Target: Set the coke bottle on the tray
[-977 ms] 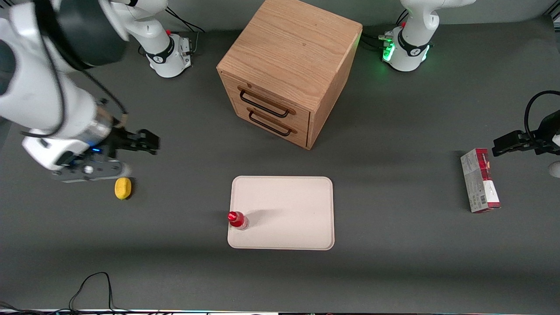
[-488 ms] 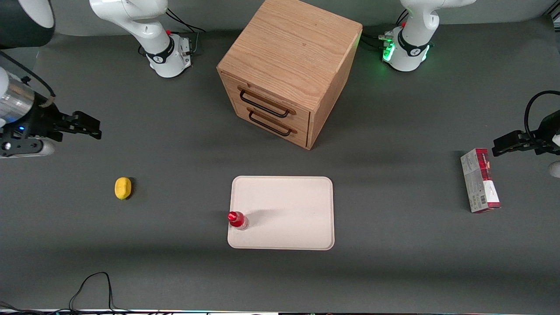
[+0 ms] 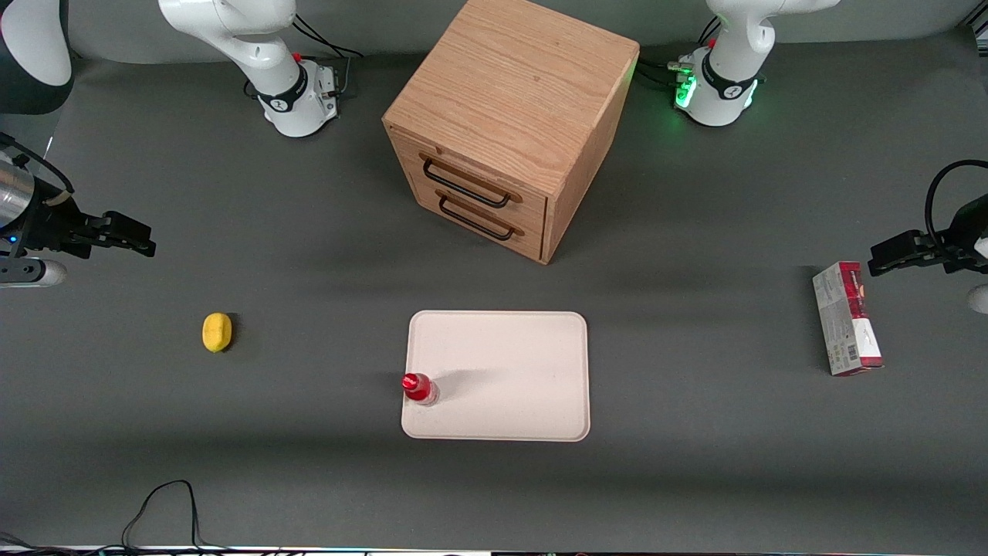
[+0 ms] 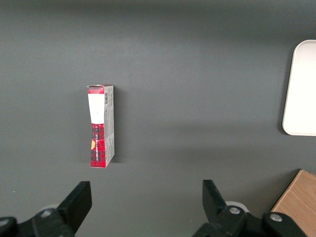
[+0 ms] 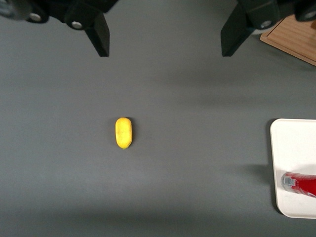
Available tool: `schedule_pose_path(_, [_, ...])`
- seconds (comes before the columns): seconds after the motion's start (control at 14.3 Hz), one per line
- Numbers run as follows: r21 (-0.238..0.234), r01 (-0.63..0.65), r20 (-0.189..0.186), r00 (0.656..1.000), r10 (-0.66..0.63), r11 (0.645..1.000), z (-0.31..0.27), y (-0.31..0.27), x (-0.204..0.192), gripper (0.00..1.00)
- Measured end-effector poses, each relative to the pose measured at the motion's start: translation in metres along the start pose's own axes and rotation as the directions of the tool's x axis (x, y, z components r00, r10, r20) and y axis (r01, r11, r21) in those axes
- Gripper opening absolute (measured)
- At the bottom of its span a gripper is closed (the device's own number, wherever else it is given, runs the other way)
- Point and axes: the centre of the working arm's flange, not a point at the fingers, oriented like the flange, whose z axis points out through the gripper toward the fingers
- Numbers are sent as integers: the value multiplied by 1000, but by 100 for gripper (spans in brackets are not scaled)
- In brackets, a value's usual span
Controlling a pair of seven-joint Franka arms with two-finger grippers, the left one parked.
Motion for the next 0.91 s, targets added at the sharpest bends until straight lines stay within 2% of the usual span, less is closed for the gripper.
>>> schedule_pose_path(0.91, [0, -9, -32, 999, 9, 1000, -8, 6, 8, 100])
